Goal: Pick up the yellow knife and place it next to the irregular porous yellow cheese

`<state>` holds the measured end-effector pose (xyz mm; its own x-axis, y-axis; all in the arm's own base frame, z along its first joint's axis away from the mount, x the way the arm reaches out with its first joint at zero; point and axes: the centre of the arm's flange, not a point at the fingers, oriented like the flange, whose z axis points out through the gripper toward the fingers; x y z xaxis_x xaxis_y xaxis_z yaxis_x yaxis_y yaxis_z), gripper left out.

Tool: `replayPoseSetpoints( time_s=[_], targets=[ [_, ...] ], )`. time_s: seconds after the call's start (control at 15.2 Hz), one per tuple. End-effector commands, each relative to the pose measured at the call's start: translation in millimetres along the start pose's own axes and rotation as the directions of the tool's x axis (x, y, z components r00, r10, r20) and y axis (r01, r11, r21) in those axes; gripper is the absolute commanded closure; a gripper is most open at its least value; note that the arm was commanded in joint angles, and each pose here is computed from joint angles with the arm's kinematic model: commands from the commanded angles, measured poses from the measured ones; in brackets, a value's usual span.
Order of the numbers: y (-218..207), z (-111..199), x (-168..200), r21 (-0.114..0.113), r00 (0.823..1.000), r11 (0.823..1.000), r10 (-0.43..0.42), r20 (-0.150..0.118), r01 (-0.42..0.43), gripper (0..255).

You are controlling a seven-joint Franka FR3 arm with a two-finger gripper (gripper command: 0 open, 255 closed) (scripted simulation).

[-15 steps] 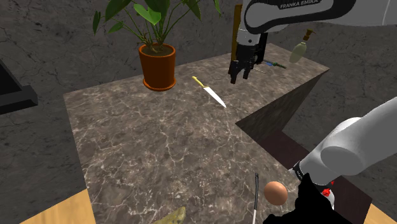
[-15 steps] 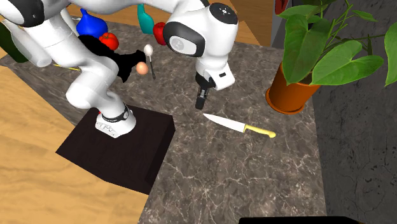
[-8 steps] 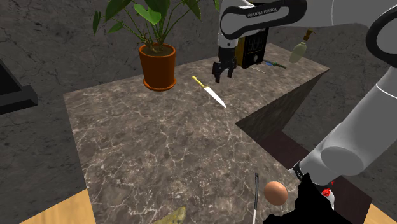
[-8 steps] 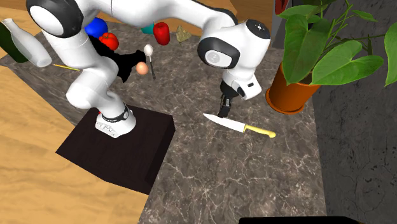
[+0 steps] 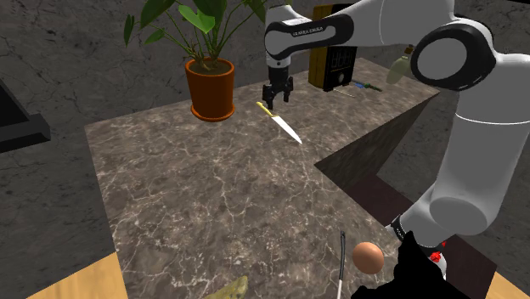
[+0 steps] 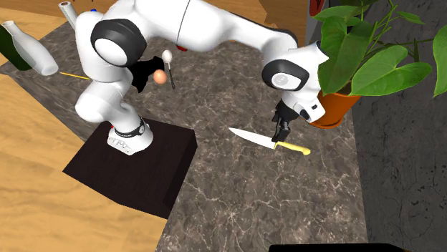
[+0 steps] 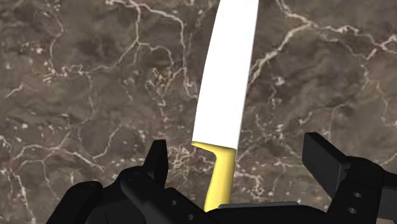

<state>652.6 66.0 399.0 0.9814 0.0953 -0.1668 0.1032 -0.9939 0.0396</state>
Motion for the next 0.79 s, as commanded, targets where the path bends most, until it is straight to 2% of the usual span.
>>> replayPoseSetpoints(
  time_s=[0.0, 0.13, 0.73],
  targets=[
    [-2.5, 7.7, 25.3, -0.015, 1.0, 1.0, -0.005, 0.002, 0.005, 0],
    [-5.5, 14.2, 48.5, -0.027, 1.0, 1.0, -0.01, 0.004, 0.01, 0],
    [-4.4, 54.2, 48.3, -0.027, 1.0, 1.0, -0.01, 0.004, 0.01, 0]
  ],
)
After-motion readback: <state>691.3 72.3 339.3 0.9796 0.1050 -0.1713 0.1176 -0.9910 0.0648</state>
